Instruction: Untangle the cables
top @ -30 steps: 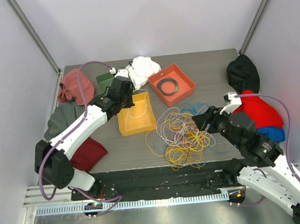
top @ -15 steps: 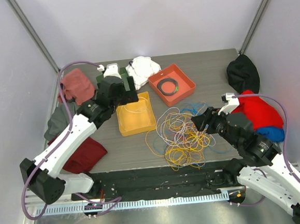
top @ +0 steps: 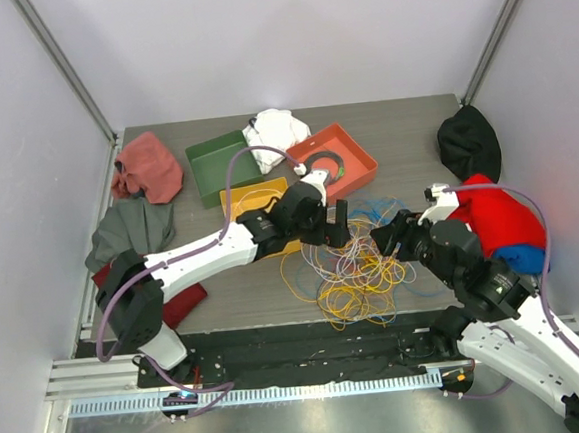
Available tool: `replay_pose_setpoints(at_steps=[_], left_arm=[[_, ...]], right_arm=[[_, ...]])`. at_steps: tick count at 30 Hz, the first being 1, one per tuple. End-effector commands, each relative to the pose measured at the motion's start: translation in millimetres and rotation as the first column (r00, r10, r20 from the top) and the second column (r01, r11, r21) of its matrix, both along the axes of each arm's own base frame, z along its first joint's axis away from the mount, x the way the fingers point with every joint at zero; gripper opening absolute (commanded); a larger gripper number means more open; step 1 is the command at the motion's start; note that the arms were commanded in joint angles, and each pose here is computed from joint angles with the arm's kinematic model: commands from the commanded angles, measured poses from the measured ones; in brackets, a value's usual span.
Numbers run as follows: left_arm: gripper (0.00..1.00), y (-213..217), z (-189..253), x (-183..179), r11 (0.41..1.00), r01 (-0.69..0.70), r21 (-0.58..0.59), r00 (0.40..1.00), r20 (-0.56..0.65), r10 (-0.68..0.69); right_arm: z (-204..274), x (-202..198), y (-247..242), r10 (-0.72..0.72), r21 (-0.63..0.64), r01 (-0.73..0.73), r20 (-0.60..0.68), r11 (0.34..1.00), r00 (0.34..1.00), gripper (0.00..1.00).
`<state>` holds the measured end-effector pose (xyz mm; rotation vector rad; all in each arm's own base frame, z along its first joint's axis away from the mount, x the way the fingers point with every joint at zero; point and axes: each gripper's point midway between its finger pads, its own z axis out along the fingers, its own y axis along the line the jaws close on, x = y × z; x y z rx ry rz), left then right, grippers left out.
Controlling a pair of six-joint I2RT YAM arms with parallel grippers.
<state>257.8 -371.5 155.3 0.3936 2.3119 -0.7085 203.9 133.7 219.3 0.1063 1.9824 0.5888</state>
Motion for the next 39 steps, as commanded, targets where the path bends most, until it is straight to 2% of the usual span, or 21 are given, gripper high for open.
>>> replay_pose_setpoints(at_steps=[1, 9, 14, 20, 22, 23, 24, 25, 26, 27, 29, 33, 34, 37, 39], left_arm=[[1.0, -36, 44, -11, 0.975, 0.143, -0.172, 0.989, 0.069, -0.133], [0.99, -45, 9, -31, 0.96, 0.211, -0.185, 0.977, 0.001, -0.214], [0.92, -57, -27, -34, 0.959, 0.232, -0.165, 0.966, -0.075, -0.246], [0.71, -66, -45, -35, 0.956, 0.247, -0.16, 0.958, -0.108, -0.266], [0.54, -65, -45, -33, 0.958, 0.242, -0.155, 0.961, -0.101, -0.259], [0.48, -63, -39, -31, 0.959, 0.237, -0.158, 0.964, -0.085, -0.252], [0.33, -61, -32, -30, 0.959, 0.233, -0.16, 0.967, -0.067, -0.246], [0.26, -56, -29, -26, 0.966, 0.212, -0.146, 0.975, -0.041, -0.22], [0.16, -51, -6, -24, 0.965, 0.202, -0.169, 0.979, 0.005, -0.204], [0.01, -47, 6, -23, 0.965, 0.194, -0.176, 0.981, 0.034, -0.191], [0.0, -33, 31, -17, 0.972, 0.16, -0.173, 0.984, 0.102, -0.144], [0.0, -8, 110, -14, 0.969, 0.137, -0.206, 0.964, 0.254, -0.082], [0.0, 3, 145, -17, 0.963, 0.136, -0.232, 0.952, 0.301, -0.062], [0.0, 28, 207, -15, 0.964, 0.109, -0.243, 0.91, 0.415, 0.002], [0.0, 43, 233, -10, 0.971, 0.079, -0.226, 0.88, 0.473, 0.038]], right_arm=[[12, 1, -6, -0.032, 0.019, 0.031, 0.034, 0.999, 0.999, 0.6], [5, 0, -5, -0.032, 0.025, 0.032, 0.021, 0.999, 0.999, 0.6], [10, -1, -6, -0.035, 0.03, 0.034, 0.03, 0.999, 0.999, 0.6], [16, -2, -10, -0.043, 0.031, 0.041, 0.039, 0.999, 0.998, 0.6], [16, -3, -11, -0.045, 0.028, 0.044, 0.04, 0.999, 0.998, 0.6], [16, -3, -11, -0.045, 0.028, 0.044, 0.04, 0.999, 0.998, 0.6], [17, -3, -12, -0.046, 0.029, 0.045, 0.042, 0.999, 0.998, 0.6], [17, -3, -12, -0.047, 0.031, 0.046, 0.043, 0.998, 0.998, 0.6], [17, -4, -12, -0.045, 0.031, 0.044, 0.044, 0.999, 0.998, 0.6], [17, -4, -12, -0.046, 0.03, 0.045, 0.043, 0.999, 0.998, 0.6], [17, -4, -13, -0.049, 0.029, 0.048, 0.044, 0.998, 0.998, 0.6], [17, -4, -12, -0.046, 0.031, 0.045, 0.044, 0.999, 0.998, 0.6], [17, -3, -12, -0.046, 0.031, 0.045, 0.044, 0.999, 0.998, 0.6], [17, -3, -10, -0.044, 0.038, 0.042, 0.044, 0.998, 0.998, 0.6], [16, -4, -9, -0.038, 0.043, 0.036, 0.041, 0.998, 0.998, 0.6]])
